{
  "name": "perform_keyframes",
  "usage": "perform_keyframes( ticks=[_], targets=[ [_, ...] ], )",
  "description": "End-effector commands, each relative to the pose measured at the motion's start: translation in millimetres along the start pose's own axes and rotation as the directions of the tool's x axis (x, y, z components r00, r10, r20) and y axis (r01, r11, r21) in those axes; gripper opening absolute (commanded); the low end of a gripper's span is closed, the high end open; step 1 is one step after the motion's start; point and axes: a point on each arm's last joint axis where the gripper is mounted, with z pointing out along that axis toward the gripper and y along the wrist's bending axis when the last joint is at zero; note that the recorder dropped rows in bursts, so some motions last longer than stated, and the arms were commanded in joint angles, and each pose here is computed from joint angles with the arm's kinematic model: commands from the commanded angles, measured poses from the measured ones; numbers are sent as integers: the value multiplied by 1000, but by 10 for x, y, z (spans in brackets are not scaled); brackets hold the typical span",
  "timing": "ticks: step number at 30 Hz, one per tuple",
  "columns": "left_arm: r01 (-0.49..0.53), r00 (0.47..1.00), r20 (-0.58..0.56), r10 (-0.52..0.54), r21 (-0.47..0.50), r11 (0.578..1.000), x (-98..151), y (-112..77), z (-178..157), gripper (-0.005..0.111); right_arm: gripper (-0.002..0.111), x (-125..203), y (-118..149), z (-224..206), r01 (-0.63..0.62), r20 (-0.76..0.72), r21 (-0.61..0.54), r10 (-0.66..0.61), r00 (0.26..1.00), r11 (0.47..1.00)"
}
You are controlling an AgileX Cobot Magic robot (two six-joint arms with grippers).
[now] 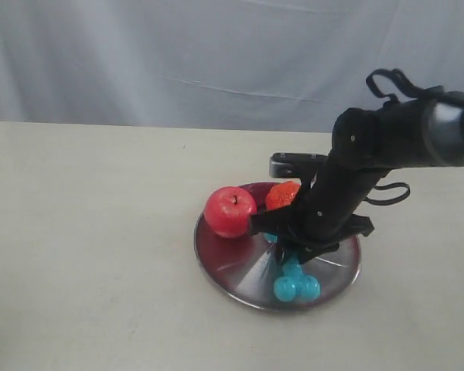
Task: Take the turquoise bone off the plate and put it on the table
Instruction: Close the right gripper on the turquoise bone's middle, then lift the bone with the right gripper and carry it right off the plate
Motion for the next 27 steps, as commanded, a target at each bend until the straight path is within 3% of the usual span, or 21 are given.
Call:
perform_keyframes(
  ticks=[1,9,16,24,27],
  targets=[
    [4,1000,4,-4,8,1000,3,-4,2,0,0,-5,97,-541,41,119,-35,-37,992,999],
    [4,1000,4,-4,8,1000,3,-4,2,0,0,248,198,-1724,126,413,-64,-88,906,990],
    [4,1000,4,-4,8,1000,3,-4,2,0,0,479,169,-2626,157,555,62,-165,816,986],
    [4,1000,4,-4,8,1000,3,-4,2,0,0,502,5,-3036,63,568,258,-204,797,964],
    [4,1000,4,-4,8,1000,3,-4,2,0,0,466,-163,-3052,-10,575,273,-155,803,962]
  ],
)
